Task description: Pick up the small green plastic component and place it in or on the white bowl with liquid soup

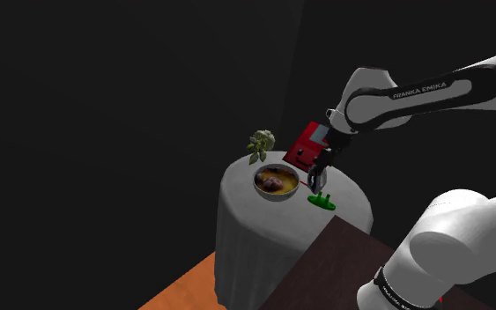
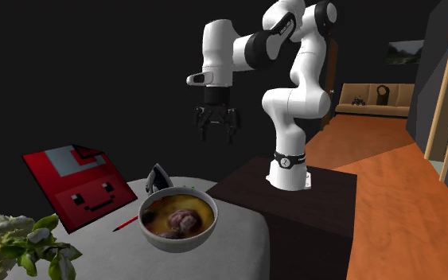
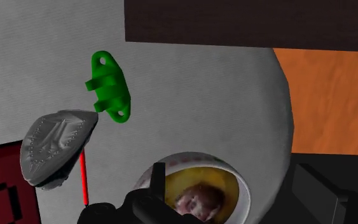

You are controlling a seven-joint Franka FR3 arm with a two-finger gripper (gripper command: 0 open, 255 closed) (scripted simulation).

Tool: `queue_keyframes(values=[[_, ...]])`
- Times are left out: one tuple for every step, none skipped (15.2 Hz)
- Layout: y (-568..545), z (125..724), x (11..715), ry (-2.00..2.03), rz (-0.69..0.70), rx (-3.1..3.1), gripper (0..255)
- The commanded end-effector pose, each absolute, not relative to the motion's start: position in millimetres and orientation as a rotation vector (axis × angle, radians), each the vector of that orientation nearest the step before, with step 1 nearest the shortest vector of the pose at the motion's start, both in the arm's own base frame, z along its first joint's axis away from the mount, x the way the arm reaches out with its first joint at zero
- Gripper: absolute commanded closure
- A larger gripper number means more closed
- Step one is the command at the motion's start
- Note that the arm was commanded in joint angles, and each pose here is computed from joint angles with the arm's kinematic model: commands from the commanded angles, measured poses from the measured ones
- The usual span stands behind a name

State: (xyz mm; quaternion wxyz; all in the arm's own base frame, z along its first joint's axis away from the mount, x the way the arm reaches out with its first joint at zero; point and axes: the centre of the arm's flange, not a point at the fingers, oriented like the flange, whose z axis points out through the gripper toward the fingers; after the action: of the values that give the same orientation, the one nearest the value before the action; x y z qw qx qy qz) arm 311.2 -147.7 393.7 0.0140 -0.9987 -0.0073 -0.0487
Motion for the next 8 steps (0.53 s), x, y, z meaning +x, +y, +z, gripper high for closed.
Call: queue_keyframes(values=[[-164, 374, 311, -0.033, -0.145, -3.113, 0], [-171, 364, 311, -0.037, -0.140, -3.113, 0], [-179, 353, 311, -0.041, -0.135, -3.114, 0], [-187, 343, 311, -0.045, -0.131, -3.115, 0], [-195, 332, 311, -0.049, -0.126, -3.116, 0], [-203, 322, 311, -0.053, -0.121, -3.117, 0], [-211, 311, 310, -0.057, -0.117, -3.118, 0], [-218, 301, 310, -0.061, -0.112, -3.118, 0]])
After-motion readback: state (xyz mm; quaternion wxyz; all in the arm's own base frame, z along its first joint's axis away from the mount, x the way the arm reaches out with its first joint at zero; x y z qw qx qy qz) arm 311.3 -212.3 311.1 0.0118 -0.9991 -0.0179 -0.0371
